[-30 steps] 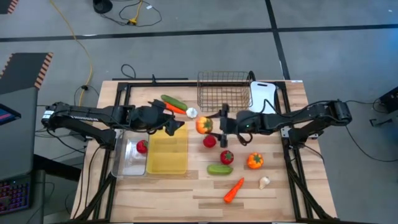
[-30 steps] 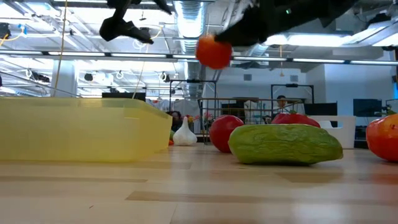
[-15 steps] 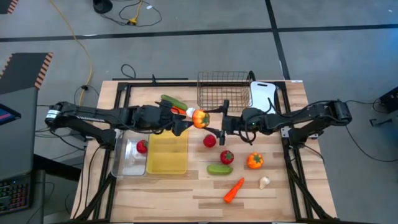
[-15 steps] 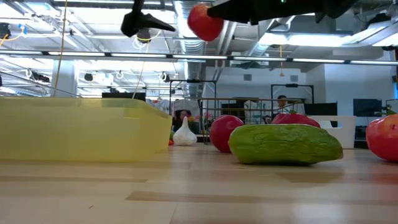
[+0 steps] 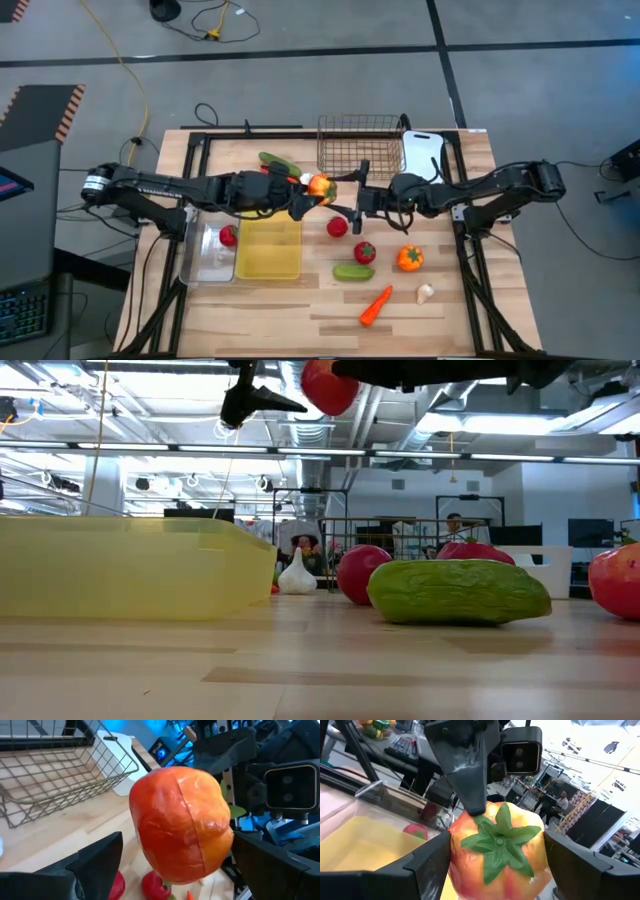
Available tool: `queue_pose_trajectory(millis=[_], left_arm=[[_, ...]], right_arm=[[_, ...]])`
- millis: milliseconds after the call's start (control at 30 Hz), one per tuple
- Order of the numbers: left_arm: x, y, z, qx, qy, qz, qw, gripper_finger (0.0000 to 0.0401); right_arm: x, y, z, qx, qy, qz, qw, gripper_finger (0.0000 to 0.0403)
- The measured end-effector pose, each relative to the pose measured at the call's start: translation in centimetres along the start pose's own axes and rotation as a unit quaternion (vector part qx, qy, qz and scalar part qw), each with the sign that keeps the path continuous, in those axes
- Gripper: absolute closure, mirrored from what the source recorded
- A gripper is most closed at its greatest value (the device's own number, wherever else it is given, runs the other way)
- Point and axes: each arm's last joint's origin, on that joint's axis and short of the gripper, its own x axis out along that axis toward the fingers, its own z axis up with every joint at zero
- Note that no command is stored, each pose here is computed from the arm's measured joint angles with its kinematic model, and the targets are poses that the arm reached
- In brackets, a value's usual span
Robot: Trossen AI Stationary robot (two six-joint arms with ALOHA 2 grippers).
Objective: Sort produce into baskets
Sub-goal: Put the left orange tomato into the transparent bin
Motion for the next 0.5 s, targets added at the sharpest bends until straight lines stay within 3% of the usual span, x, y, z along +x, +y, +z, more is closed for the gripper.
queue_pose_trajectory(millis=[267, 500], left_arm=[[0.19, -0.05, 0.46, 0.014, -0.017, -0.010, 1.000, 0.0053], [0.18, -0.08, 0.47, 0.020, -0.018, -0.011, 1.000, 0.0116]], right_arm=[[0.00, -0.05, 0.11, 0.003, -0.006, -0.003, 1.000, 0.0078], [0.00, -0.06, 0.12, 0.003, -0.007, -0.003, 1.000, 0.0069]])
